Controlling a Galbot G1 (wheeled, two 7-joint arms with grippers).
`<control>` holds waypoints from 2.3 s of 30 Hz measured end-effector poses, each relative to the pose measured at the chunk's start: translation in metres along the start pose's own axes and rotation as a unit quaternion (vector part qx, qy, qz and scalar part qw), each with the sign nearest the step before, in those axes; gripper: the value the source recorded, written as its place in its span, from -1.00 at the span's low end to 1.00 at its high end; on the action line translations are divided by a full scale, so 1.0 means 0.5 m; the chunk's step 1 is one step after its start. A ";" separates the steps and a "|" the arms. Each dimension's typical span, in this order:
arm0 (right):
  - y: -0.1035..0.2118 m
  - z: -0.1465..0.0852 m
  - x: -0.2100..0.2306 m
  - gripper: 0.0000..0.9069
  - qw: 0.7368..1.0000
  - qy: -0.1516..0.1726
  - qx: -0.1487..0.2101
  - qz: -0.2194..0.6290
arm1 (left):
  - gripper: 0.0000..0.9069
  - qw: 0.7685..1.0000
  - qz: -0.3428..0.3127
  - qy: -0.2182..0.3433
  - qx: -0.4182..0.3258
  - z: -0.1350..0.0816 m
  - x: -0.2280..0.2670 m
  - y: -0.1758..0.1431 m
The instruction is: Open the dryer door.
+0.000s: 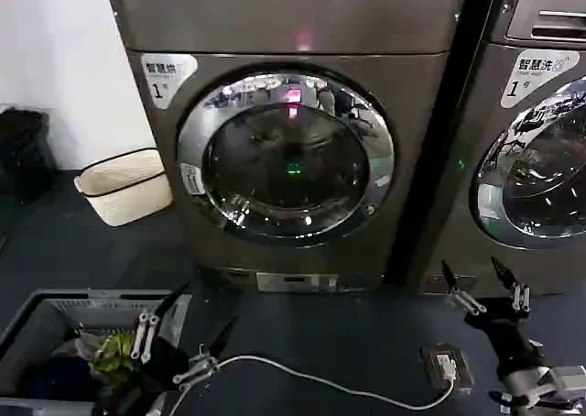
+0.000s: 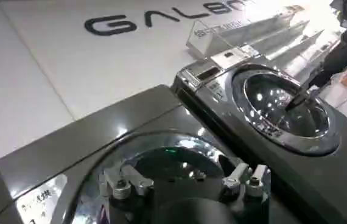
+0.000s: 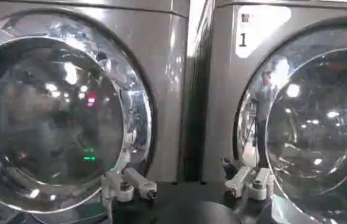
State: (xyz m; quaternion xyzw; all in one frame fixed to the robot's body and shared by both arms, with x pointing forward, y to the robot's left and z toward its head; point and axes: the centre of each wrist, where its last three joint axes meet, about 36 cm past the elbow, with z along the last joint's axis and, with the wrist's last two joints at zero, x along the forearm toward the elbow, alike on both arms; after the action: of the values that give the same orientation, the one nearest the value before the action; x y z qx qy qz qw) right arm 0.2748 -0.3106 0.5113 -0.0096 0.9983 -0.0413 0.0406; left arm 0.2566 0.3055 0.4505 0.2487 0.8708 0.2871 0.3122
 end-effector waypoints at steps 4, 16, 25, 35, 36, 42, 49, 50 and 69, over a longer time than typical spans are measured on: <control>0.004 0.005 -0.015 1.00 0.999 -0.023 -0.004 -0.024 | 1.00 1.000 0.000 -0.001 0.000 -0.004 -0.001 0.000; 0.057 0.041 -0.184 1.00 0.986 -0.058 -0.002 -0.159 | 1.00 1.000 0.002 0.008 -0.007 -0.039 0.011 -0.006; 0.143 0.057 -0.315 1.00 0.967 -0.069 -0.003 -0.247 | 1.00 1.000 -0.010 0.020 -0.014 -0.060 0.022 -0.008; 0.203 0.052 -0.435 1.00 0.948 -0.069 -0.003 -0.311 | 1.00 0.999 -0.012 0.022 -0.019 -0.075 0.021 -0.010; 0.208 0.052 -0.443 1.00 0.947 -0.069 -0.002 -0.314 | 1.00 0.999 -0.013 0.023 -0.019 -0.075 0.021 -0.011; 0.237 0.050 -0.495 1.00 0.941 -0.067 0.003 -0.332 | 1.00 0.999 -0.010 0.023 -0.021 -0.080 0.025 -0.015; 0.275 0.039 -0.548 1.00 0.936 -0.068 0.009 -0.346 | 1.00 0.999 -0.013 0.023 -0.024 -0.087 0.023 -0.014; 0.281 0.036 -0.555 1.00 0.935 -0.069 0.010 -0.349 | 1.00 0.999 -0.014 0.022 -0.024 -0.089 0.022 -0.013; 0.370 0.015 -0.629 1.00 0.922 -0.068 0.014 -0.382 | 1.00 0.999 -0.021 0.024 -0.028 -0.095 0.022 -0.012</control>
State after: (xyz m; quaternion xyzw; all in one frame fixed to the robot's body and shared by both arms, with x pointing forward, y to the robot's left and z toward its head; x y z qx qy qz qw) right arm 0.5858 -0.1197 0.5136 -0.3922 0.9131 -0.0668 0.0893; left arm 0.2151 0.2914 0.4725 0.2147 0.8745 0.3113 0.3036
